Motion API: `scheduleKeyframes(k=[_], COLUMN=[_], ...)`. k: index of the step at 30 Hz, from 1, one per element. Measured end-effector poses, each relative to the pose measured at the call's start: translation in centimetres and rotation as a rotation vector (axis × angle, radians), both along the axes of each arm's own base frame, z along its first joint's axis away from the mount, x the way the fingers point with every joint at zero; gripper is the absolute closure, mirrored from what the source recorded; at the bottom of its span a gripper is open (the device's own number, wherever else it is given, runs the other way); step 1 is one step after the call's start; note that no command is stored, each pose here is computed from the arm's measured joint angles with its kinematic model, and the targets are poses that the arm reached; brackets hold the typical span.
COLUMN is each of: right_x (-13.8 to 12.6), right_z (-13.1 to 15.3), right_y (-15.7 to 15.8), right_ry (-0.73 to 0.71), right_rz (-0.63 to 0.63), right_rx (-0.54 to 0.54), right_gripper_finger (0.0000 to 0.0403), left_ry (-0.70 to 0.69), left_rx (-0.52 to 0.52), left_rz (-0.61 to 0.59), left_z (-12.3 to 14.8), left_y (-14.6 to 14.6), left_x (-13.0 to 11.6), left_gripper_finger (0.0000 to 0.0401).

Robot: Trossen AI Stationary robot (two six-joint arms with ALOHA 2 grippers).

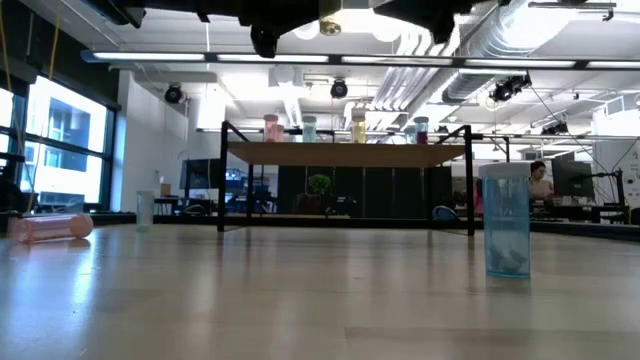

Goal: Pick and place medicine bottles onto shelf by color
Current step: Put the yellow medicine bottle on the shelf

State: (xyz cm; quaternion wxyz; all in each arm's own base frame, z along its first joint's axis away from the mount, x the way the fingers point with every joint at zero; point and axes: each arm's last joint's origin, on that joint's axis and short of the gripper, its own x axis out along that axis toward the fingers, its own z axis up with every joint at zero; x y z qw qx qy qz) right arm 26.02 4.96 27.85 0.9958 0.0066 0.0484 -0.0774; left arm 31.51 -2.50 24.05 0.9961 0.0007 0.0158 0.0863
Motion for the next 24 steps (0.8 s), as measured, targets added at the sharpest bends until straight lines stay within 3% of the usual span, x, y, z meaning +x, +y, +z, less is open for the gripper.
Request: scheduleKeyframes(k=[5, 10, 17, 24], right_x=[-0.9, -0.7, 0.8, 2.6], right_z=[2.5, 5.7, 8.0, 6.2], right_y=[-0.1, -0.2, -0.7, -0.2], right_ry=[-0.159, -0.198, 0.039, 0.186], right_rz=[0.028, 0.106, 0.121, 0.162], right_rx=[-0.073, -0.130, -0.162, -0.148], right_gripper_finger=[0.0205, 0.0205, 0.0205, 0.0205], left_ry=[0.022, 0.034, 0.121, 0.153], left_rx=[0.000, -0.004, 0.008, 0.001], left_rz=[0.000, 0.002, 0.073, 0.089], left_z=[-0.2, -0.3, -1.2, -1.5], left_y=[0.0, 0.0, 0.2, 0.3], left_x=[0.0, 0.0, -0.2, -0.2], left_gripper_finger=[0.0306, 0.0306, 0.0306, 0.0306])
